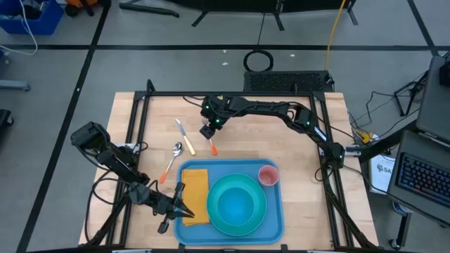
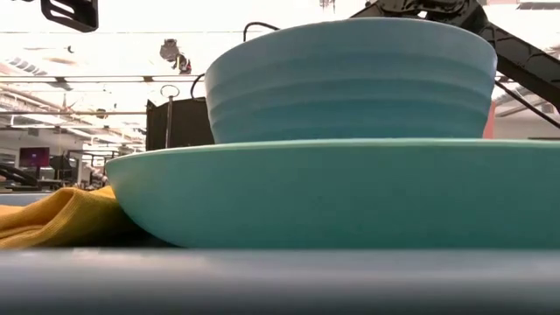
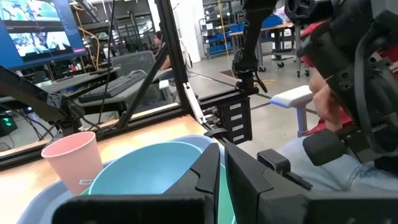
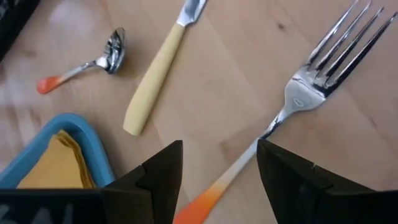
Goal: Set up tray
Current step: Put the orange fork on the yellow napkin
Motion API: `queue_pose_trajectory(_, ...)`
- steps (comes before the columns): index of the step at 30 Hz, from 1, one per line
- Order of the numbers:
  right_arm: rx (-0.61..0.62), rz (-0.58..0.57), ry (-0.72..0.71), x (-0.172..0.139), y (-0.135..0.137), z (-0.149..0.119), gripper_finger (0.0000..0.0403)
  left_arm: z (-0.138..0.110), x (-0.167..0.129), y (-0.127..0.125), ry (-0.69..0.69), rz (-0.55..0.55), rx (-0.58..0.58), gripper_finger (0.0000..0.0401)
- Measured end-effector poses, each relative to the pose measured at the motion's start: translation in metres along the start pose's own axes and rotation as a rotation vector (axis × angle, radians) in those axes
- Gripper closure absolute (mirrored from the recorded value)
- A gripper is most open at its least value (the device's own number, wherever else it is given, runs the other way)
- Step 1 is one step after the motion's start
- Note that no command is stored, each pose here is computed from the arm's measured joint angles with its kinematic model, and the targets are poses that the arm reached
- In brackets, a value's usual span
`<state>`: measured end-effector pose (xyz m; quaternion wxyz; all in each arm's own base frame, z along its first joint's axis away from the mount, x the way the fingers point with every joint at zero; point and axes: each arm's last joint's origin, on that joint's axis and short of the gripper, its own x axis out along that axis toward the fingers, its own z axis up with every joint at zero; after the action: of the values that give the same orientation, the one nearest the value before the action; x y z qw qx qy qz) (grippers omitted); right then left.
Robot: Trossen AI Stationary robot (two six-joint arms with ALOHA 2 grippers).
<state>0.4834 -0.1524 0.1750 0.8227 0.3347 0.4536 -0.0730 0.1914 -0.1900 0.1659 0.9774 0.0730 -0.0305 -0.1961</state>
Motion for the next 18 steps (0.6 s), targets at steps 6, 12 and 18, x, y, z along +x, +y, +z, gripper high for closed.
queue_pose_trajectory(6,0.028,-0.015,0.032,0.013,-0.007,-0.005,0.0206,0.0,0.0,0.001,0.0,0.005,0.002,0.037)
queue_pose_trajectory(12,0.051,-0.028,0.06,0.033,-0.018,-0.01,0.0206,-0.001,0.0,0.0,0.011,-0.005,-0.003,0.037)
queue_pose_trajectory(18,0.039,-0.051,0.059,0.037,-0.02,-0.011,0.0206,-0.003,0.0,0.0,0.024,-0.011,-0.006,0.037)
